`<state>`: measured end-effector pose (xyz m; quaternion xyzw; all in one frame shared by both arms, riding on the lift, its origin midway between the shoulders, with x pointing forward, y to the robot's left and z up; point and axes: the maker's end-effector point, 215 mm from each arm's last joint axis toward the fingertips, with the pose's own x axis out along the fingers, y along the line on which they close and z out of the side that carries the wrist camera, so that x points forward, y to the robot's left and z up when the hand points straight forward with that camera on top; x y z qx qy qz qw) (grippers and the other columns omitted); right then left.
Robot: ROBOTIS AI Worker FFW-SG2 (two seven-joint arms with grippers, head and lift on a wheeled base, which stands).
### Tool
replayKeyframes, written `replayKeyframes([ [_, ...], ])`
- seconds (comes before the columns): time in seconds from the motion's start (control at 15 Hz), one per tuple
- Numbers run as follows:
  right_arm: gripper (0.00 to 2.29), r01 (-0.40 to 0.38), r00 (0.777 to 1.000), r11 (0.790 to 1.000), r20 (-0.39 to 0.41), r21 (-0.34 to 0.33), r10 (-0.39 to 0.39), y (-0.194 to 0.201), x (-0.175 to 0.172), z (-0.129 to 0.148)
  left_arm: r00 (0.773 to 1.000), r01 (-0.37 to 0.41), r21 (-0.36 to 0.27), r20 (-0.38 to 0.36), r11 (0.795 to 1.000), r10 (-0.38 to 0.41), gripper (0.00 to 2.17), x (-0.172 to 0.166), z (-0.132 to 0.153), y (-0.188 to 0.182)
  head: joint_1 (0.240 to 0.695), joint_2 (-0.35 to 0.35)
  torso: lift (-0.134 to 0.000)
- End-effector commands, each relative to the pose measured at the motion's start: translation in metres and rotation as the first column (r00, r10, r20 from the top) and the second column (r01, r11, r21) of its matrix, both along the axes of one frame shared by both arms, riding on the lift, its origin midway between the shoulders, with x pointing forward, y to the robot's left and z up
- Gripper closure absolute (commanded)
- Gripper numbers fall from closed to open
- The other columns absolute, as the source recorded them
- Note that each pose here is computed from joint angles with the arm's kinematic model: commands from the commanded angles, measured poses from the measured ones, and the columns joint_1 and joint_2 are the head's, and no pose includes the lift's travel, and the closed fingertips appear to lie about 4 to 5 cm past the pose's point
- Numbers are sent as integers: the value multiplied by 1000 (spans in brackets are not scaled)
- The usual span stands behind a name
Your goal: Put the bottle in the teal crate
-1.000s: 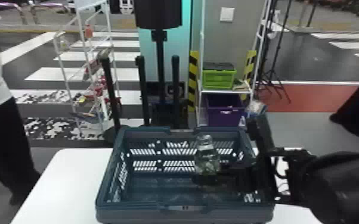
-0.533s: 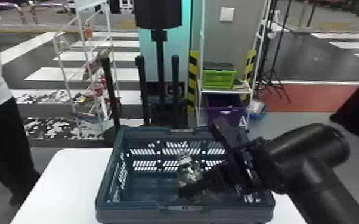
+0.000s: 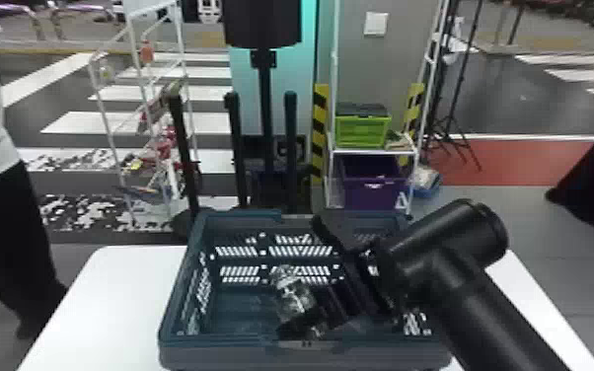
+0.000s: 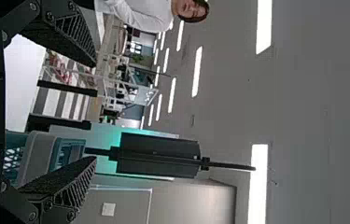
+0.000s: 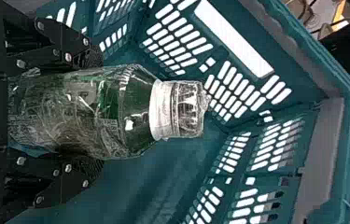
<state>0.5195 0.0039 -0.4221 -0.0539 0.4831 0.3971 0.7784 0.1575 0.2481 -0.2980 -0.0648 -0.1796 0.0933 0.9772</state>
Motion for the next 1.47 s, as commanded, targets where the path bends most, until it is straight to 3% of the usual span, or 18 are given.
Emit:
replayKeyframes([
  [0.0,1970,8,1000,1000,-29,-14,-8,2,-2,-10,1000,0,-6,23,1000,1,194,-6,5,2,499,0,0],
  [0.47,1970,28,999,999,-31,-23,-29,3,12,-31,1000,3,-7,31,1000,-2,194,-12,9,3,499,0,0],
  [1.0,1963,68,998,997,15,37,-68,3,41,-23,999,3,-11,42,1000,-2,194,-13,13,3,499,0,0],
  [1.4,1902,107,994,994,0,-9,-107,-21,55,-43,999,-3,-10,37,1000,3,194,-11,10,5,499,0,0],
])
